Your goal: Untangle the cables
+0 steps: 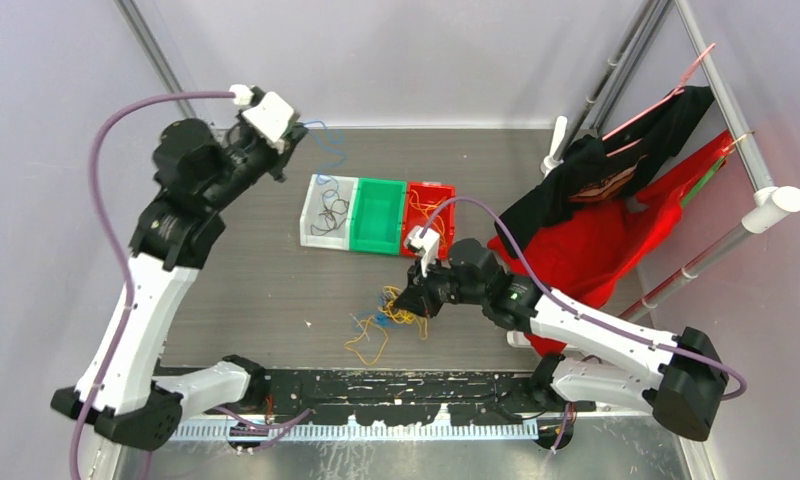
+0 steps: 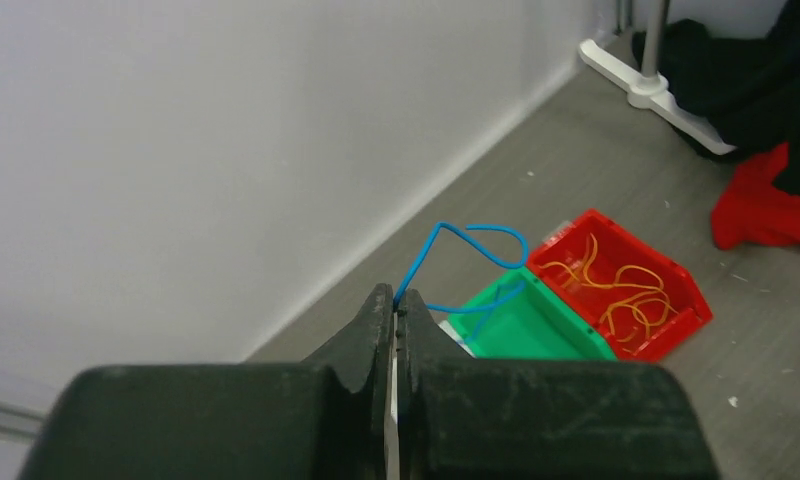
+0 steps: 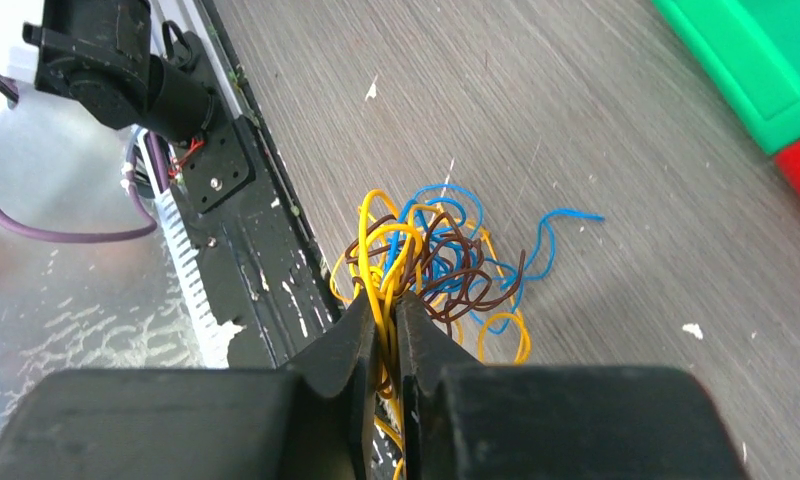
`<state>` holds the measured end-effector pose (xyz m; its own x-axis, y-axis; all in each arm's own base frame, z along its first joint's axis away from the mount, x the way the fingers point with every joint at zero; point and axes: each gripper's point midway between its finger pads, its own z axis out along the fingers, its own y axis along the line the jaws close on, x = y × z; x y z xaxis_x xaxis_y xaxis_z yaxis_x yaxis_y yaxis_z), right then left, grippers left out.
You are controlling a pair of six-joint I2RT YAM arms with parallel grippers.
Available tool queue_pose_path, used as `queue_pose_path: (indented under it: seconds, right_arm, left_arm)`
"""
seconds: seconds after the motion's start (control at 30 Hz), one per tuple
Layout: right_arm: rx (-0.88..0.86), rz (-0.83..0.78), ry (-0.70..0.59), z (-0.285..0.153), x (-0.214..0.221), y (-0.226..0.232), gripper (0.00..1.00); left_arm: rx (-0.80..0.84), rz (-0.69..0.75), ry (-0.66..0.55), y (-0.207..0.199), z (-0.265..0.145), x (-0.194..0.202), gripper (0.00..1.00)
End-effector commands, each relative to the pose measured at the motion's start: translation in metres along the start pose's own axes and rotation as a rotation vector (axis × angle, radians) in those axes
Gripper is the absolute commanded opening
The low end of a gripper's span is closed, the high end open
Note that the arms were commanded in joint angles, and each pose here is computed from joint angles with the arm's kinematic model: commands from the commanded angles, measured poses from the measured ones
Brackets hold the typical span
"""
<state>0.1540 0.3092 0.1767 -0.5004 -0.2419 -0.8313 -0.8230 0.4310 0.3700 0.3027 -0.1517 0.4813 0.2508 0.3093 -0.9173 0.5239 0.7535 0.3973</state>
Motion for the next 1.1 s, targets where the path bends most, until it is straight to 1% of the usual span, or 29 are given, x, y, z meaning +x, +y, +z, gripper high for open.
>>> queue_pose_path:
  seconds: [0.0,0.13,0.27,0.4,0.53,0.63,0.77,0.93,1.07]
  right_arm:
    - [-0.006,0.009,-0.038,-0.014,-0.001,0.006,0.13]
    - [0.007,0.022,-0.052,-0.020,0.004,0.004,0.13]
    - [0.008,0.031,-0.055,-0.020,0.006,0.004,0.13]
    - [0.014,0.028,-0.063,-0.022,0.007,0.003,0.13]
    - [0.026,0.026,-0.072,-0.026,0.008,0.001,0.12]
    - [0.034,0.029,-0.082,-0.028,0.008,0.000,0.12]
    - [0.046,0.027,-0.085,-0.030,0.010,-0.002,0.11]
    - [0.051,0.025,-0.073,-0.027,0.011,-0.004,0.10]
    - [0.053,0.024,-0.079,-0.027,0.007,-0.003,0.10]
  left_arm:
    - [0.079,-0.087,-0.034,-0.018,0.029,0.000,0.00]
    - [0.113,-0.086,0.005,-0.031,0.064,0.021,0.00]
    - [0.165,-0.063,0.080,-0.050,0.104,0.057,0.00]
    - [0.194,-0.015,0.144,-0.064,0.132,0.092,0.00]
    - [0.181,0.016,0.188,-0.065,0.153,0.117,0.00]
    - [0.133,0.021,0.167,-0.056,0.165,0.114,0.00]
    - [0.091,0.028,0.132,-0.047,0.170,0.104,0.00]
    - [0.091,0.023,0.091,-0.043,0.163,0.084,0.00]
    - [0.092,0.041,0.093,-0.043,0.153,0.084,0.00]
